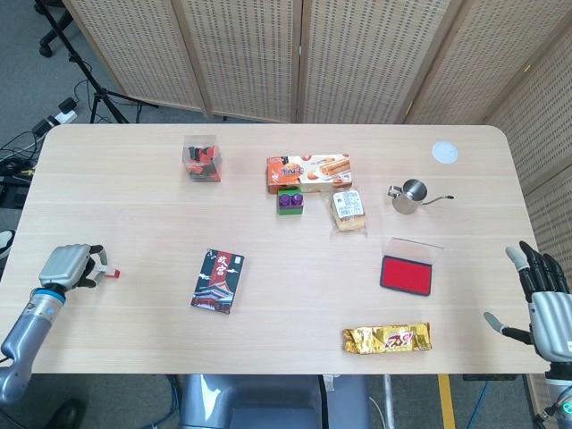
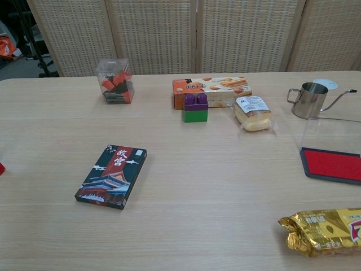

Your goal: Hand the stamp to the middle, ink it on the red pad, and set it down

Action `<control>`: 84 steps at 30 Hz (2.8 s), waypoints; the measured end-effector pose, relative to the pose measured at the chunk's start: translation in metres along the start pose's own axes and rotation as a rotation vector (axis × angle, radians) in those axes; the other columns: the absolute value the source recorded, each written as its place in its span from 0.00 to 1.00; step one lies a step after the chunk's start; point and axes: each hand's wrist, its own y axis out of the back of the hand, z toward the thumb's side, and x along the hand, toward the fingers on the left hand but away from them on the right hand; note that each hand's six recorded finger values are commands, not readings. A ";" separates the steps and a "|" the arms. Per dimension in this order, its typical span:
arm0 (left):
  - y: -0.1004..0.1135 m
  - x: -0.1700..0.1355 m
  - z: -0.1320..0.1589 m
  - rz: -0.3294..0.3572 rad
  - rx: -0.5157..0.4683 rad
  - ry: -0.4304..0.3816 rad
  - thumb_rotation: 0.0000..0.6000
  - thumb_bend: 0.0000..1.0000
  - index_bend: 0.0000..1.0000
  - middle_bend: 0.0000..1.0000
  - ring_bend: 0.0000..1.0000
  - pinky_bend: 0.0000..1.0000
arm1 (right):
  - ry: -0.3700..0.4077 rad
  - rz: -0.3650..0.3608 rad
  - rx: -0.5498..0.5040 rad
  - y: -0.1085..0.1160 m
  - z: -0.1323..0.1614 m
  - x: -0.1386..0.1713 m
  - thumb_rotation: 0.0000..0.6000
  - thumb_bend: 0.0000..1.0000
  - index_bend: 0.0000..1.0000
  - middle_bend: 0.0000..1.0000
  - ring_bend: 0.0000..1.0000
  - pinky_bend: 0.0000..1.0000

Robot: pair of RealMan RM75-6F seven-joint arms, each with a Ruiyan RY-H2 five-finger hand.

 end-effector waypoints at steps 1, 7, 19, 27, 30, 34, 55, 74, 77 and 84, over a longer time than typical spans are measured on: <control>0.001 0.000 0.001 0.000 -0.002 -0.001 1.00 0.36 0.58 0.97 0.91 0.88 | 0.000 0.000 -0.001 0.000 0.000 0.000 1.00 0.00 0.00 0.00 0.00 0.00; 0.013 -0.002 0.013 0.017 -0.011 -0.032 1.00 0.36 0.58 0.97 0.91 0.88 | -0.002 0.004 -0.004 0.000 -0.001 -0.001 1.00 0.00 0.00 0.00 0.00 0.00; 0.076 -0.001 0.111 0.113 -0.031 -0.198 1.00 0.36 0.57 0.97 0.91 0.88 | -0.015 -0.001 -0.018 0.002 -0.004 -0.005 1.00 0.00 0.00 0.00 0.00 0.00; 0.107 0.012 0.205 0.152 -0.026 -0.290 1.00 0.37 0.58 0.97 0.91 0.88 | -0.034 -0.002 -0.031 0.004 -0.009 -0.009 1.00 0.00 0.00 0.00 0.00 0.00; 0.109 0.015 0.239 0.147 -0.036 -0.314 1.00 0.36 0.58 0.97 0.91 0.88 | -0.043 0.002 -0.038 0.004 -0.011 -0.011 1.00 0.00 0.00 0.00 0.00 0.00; 0.106 0.019 0.278 0.123 -0.039 -0.325 1.00 0.36 0.58 0.97 0.91 0.88 | -0.055 0.007 -0.046 0.004 -0.015 -0.014 1.00 0.00 0.00 0.00 0.00 0.00; 0.044 0.044 0.418 0.012 0.101 -0.281 1.00 0.37 0.58 0.97 0.91 0.88 | -0.118 0.014 -0.105 0.011 -0.040 -0.024 1.00 0.00 0.00 0.00 0.00 0.00; 0.009 0.059 0.420 -0.027 0.152 -0.240 1.00 0.36 0.57 0.97 0.91 0.88 | -0.128 0.025 -0.132 0.012 -0.045 -0.025 1.00 0.00 0.00 0.00 0.00 0.00; 0.006 0.062 0.422 -0.025 0.162 -0.237 1.00 0.36 0.57 0.97 0.91 0.88 | -0.130 0.024 -0.134 0.012 -0.046 -0.025 1.00 0.00 0.00 0.00 0.00 0.00; -0.003 0.062 0.427 -0.036 0.178 -0.238 1.00 0.35 0.57 0.97 0.91 0.88 | -0.131 0.026 -0.134 0.012 -0.047 -0.026 1.00 0.00 0.00 0.00 0.00 0.00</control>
